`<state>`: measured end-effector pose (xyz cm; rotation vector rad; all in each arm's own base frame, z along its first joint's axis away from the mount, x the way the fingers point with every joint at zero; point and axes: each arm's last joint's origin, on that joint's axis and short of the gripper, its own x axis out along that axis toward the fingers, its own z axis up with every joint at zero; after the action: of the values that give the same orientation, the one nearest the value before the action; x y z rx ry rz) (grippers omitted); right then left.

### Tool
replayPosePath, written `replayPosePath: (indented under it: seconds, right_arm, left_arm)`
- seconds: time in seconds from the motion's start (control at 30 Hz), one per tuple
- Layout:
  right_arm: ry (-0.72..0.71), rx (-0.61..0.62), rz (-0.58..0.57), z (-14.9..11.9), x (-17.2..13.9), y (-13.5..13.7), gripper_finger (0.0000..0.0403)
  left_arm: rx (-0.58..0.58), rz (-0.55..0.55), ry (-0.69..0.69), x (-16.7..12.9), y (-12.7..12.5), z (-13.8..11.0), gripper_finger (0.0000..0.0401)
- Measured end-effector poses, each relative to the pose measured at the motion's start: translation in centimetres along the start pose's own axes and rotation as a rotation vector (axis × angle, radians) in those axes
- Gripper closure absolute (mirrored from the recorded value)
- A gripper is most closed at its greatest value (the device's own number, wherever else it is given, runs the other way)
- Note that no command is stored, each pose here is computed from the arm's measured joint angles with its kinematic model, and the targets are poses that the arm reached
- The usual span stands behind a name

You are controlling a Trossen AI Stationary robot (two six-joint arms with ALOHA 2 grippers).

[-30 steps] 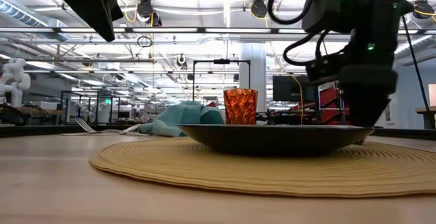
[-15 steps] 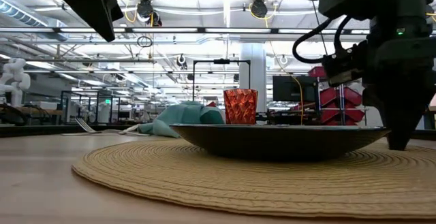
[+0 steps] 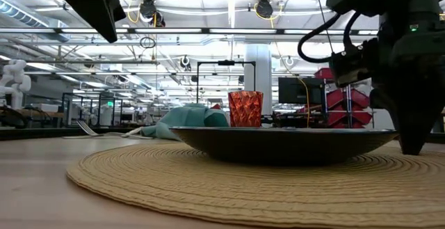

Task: Set table place
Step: Adjust the brown placemat, then move the brown cup to the top right of the table

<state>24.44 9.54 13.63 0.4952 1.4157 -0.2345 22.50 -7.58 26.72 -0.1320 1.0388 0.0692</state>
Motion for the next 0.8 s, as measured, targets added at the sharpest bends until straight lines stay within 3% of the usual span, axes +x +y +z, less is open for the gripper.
replayPosePath:
  seconds: [0.47, 0.8]
  right_arm:
    - [-0.294, 0.008, 0.052, 0.1, -5.1, 0.0, 0.0391]
    - [-0.551, -0.161, 0.152, 0.8, -8.3, 0.7, 0.0341]
  left_arm:
    - [0.001, 0.001, 0.001, 0.0, 0.0, 0.0, 0.0401]
    - [0.013, 0.005, 0.000, 0.0, 0.0, 0.0, 0.0401]
